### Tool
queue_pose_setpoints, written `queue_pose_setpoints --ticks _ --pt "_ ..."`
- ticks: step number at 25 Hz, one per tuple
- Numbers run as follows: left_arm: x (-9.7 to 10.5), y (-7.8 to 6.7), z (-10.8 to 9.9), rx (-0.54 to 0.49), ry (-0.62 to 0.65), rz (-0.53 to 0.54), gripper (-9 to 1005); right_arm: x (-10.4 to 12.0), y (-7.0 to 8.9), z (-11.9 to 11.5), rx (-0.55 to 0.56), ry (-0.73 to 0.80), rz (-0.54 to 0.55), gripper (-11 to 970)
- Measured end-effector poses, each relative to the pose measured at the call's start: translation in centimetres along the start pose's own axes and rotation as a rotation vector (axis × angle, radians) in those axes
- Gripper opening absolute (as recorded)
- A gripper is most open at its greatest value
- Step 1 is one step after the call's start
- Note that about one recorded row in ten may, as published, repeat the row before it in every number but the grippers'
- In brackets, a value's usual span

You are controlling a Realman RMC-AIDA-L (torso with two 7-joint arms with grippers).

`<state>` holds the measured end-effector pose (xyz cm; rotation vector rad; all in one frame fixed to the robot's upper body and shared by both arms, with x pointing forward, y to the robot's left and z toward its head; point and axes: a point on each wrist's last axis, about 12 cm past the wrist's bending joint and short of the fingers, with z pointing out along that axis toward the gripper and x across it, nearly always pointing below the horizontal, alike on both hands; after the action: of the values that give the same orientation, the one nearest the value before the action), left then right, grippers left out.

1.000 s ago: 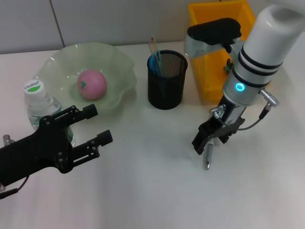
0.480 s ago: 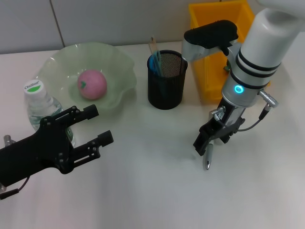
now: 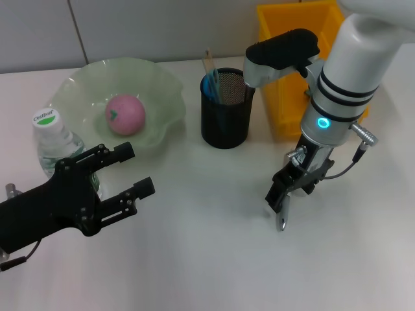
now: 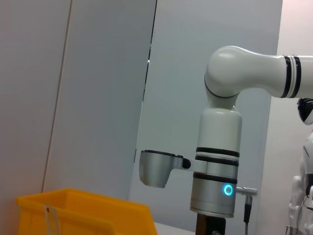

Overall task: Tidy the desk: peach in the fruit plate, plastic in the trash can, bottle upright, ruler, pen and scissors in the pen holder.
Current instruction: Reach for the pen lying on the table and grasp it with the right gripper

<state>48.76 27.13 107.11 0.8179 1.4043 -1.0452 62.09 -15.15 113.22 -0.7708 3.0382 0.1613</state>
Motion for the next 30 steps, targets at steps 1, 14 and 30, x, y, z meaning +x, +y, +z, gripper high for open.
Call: queue_pose_setpoints --ticks 1,14,30 --pt "0.01 -0.01 0.01 0.0 0.0 -0.001 711 0.0 0.02 0.01 0.003 0.001 -0.003 722" --pt "0.03 -0.01 0.01 -0.001 0.0 -0.005 711 -0.27 0.41 -0.01 0.037 0.006 -0.041 715" --pt "-0.07 0.04 0.01 -0.006 -0.009 -0.001 711 -0.33 0.78 0.04 0.019 0.005 -0.057 706"
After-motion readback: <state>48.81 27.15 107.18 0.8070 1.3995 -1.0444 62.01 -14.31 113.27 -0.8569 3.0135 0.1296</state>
